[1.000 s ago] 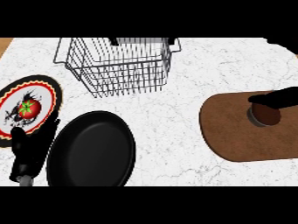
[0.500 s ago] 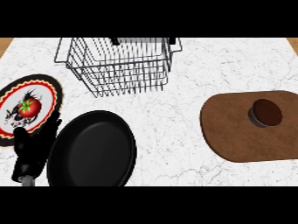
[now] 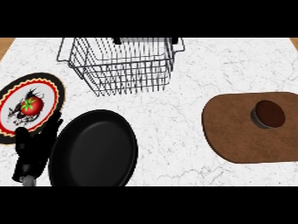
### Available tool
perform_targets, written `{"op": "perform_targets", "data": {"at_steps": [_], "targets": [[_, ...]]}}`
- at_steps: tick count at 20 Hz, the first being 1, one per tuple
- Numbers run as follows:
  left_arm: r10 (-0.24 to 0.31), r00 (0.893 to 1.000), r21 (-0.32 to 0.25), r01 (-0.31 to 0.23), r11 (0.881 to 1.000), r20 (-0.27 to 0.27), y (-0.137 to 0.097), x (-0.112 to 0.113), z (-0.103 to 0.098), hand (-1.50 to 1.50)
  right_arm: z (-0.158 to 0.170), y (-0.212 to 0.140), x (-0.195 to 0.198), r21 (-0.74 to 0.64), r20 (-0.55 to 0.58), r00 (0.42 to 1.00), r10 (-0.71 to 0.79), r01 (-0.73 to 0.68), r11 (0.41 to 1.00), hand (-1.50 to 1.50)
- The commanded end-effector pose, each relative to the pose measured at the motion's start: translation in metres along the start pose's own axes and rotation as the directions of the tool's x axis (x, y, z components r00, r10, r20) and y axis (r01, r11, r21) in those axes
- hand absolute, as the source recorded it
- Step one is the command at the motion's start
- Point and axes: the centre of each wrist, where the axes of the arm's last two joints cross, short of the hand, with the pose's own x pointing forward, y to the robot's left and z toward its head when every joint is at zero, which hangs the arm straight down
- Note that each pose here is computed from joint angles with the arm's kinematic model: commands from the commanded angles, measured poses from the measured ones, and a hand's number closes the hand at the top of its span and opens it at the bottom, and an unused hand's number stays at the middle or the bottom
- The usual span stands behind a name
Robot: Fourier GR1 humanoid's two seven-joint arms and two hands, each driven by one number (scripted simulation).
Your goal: Pick the cupcake from the cutting board and place it in the basket
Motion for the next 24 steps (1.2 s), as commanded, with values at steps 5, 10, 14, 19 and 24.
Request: {"op": "perform_targets", "data": {"at_steps": [5, 10, 14, 19, 24], "targets": [[0.012, 0.985, -0.026, -0.017, 1.0, -0.174, 0.01, -0.02, 0.01, 0.0, -0.009, 0.01, -0.007, 0.051, 0.006, 1.0, -0.019, 0.018, 0.999, -1.5], [0.015, 0.986, 0.009, -0.014, 1.0, -0.167, -0.015, -0.041, 0.005, 0.0, -0.037, 0.047, -0.011, 0.022, 0.039, 0.997, -0.073, 0.072, 0.997, -1.5], [0.026, 0.984, -0.006, -0.027, 1.0, -0.175, -0.009, -0.031, 0.008, 0.0, -0.049, 0.068, -0.009, 0.001, 0.055, 0.993, -0.105, 0.105, 0.994, -1.5], [-0.003, 0.986, -0.018, 0.0, 1.0, -0.168, -0.008, -0.044, 0.011, 0.0, -0.064, 0.094, -0.01, 0.012, 0.058, 0.995, -0.083, 0.083, 0.997, -1.5], [0.018, 0.987, -0.026, -0.022, 0.999, -0.162, -0.01, -0.045, 0.004, 0.0, -0.074, 0.115, -0.013, 0.045, 0.013, 0.999, -0.038, 0.037, 0.998, -1.5]]}}
